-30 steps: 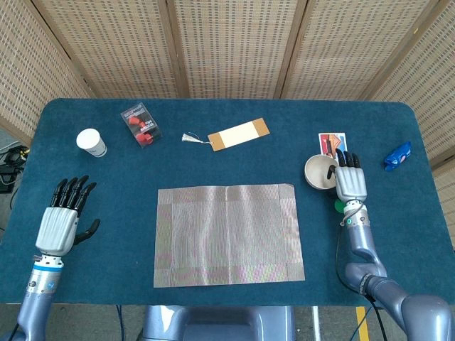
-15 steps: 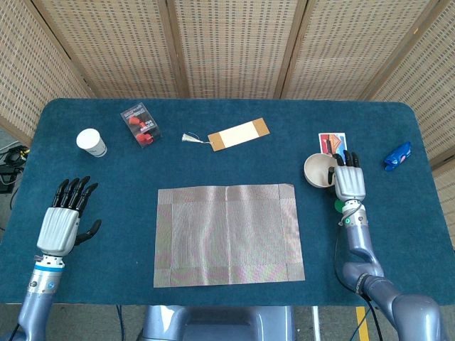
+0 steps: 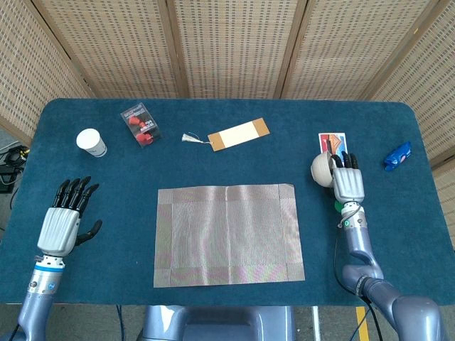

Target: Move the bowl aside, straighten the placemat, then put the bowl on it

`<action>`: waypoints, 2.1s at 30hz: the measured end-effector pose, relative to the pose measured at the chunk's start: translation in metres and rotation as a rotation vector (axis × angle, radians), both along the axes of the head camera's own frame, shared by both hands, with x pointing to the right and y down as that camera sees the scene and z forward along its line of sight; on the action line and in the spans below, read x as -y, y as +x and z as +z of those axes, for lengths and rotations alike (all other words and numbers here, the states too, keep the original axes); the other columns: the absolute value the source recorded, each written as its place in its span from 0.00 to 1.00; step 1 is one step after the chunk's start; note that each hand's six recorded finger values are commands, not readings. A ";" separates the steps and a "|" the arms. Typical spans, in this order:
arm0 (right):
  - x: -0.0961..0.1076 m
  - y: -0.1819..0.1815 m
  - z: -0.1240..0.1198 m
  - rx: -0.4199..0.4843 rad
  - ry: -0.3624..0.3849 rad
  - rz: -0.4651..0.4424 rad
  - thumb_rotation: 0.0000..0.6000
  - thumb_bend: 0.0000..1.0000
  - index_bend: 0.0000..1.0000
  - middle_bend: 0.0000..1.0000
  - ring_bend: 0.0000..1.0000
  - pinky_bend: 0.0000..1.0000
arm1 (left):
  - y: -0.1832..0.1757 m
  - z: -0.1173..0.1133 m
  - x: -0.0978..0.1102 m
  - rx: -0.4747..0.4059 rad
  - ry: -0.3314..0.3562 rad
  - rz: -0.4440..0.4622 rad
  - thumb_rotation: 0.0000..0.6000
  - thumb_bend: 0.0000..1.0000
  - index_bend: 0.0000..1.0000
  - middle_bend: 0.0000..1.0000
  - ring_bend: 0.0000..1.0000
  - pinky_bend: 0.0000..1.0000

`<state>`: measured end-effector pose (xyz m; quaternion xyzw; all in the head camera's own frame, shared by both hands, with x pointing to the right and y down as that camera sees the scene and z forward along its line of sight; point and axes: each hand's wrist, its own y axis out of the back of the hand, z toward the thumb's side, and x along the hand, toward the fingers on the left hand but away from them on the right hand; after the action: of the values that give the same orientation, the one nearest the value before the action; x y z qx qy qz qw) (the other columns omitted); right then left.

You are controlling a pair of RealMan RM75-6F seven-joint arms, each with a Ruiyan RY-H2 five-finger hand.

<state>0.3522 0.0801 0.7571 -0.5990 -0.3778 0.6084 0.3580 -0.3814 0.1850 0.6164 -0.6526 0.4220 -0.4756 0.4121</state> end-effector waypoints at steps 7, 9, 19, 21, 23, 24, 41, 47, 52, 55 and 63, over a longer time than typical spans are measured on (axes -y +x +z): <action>-0.007 -0.013 -0.009 0.024 0.033 -0.054 1.00 0.48 0.73 0.24 0.05 0.10 | 0.000 0.000 0.000 0.003 0.000 0.001 1.00 0.31 0.12 0.00 0.00 0.00; -0.011 -0.021 -0.013 0.036 0.042 -0.079 1.00 0.48 0.73 0.24 0.05 0.10 | 0.000 0.000 0.000 0.003 -0.001 0.001 1.00 0.31 0.12 0.00 0.00 0.00; -0.045 -0.059 -0.030 0.080 0.061 -0.211 1.00 0.47 0.73 0.25 0.05 0.10 | -0.003 0.004 0.000 0.001 -0.011 -0.009 1.00 0.30 0.13 0.00 0.00 0.00; -0.053 -0.067 -0.032 0.092 0.059 -0.234 1.00 0.47 0.73 0.25 0.05 0.10 | -0.004 0.005 0.001 0.000 -0.014 -0.013 1.00 0.31 0.13 0.00 0.00 0.00; -0.064 -0.077 -0.036 0.107 0.055 -0.260 1.00 0.47 0.74 0.25 0.05 0.10 | -0.005 0.005 0.001 0.000 -0.016 -0.016 1.00 0.30 0.13 0.00 0.00 0.00; -0.069 -0.081 -0.038 0.112 0.053 -0.272 1.00 0.47 0.74 0.25 0.05 0.10 | -0.005 0.005 0.001 -0.001 -0.017 -0.018 1.00 0.30 0.13 0.00 0.00 0.00; -0.141 -0.157 -0.055 0.155 0.019 -0.438 1.00 0.46 0.74 0.25 0.05 0.11 | -0.014 0.008 0.005 -0.008 -0.033 -0.046 1.00 0.30 0.13 0.00 0.00 0.00; -0.140 -0.176 -0.055 0.148 0.027 -0.448 1.00 0.46 0.74 0.25 0.05 0.11 | -0.016 0.008 0.006 -0.011 -0.035 -0.055 1.00 0.30 0.13 0.00 0.00 0.00; -0.132 -0.185 -0.050 0.132 0.026 -0.438 1.00 0.46 0.74 0.25 0.05 0.11 | -0.016 0.008 0.006 -0.011 -0.036 -0.054 1.00 0.30 0.13 0.00 0.00 0.00; -0.128 -0.191 -0.047 0.127 0.022 -0.435 1.00 0.46 0.74 0.25 0.05 0.11 | -0.016 0.008 0.007 -0.010 -0.037 -0.055 1.00 0.31 0.13 0.00 0.00 0.00; -0.130 -0.198 -0.039 0.117 0.007 -0.438 1.00 0.44 0.70 0.23 0.05 0.11 | -0.018 0.008 0.008 -0.012 -0.037 -0.064 1.00 0.30 0.13 0.00 0.00 0.00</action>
<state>0.1546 0.2100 0.7182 -0.6998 -0.2610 0.4790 0.4613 -0.3998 0.1769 0.6245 -0.6489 0.4363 -0.4926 0.3819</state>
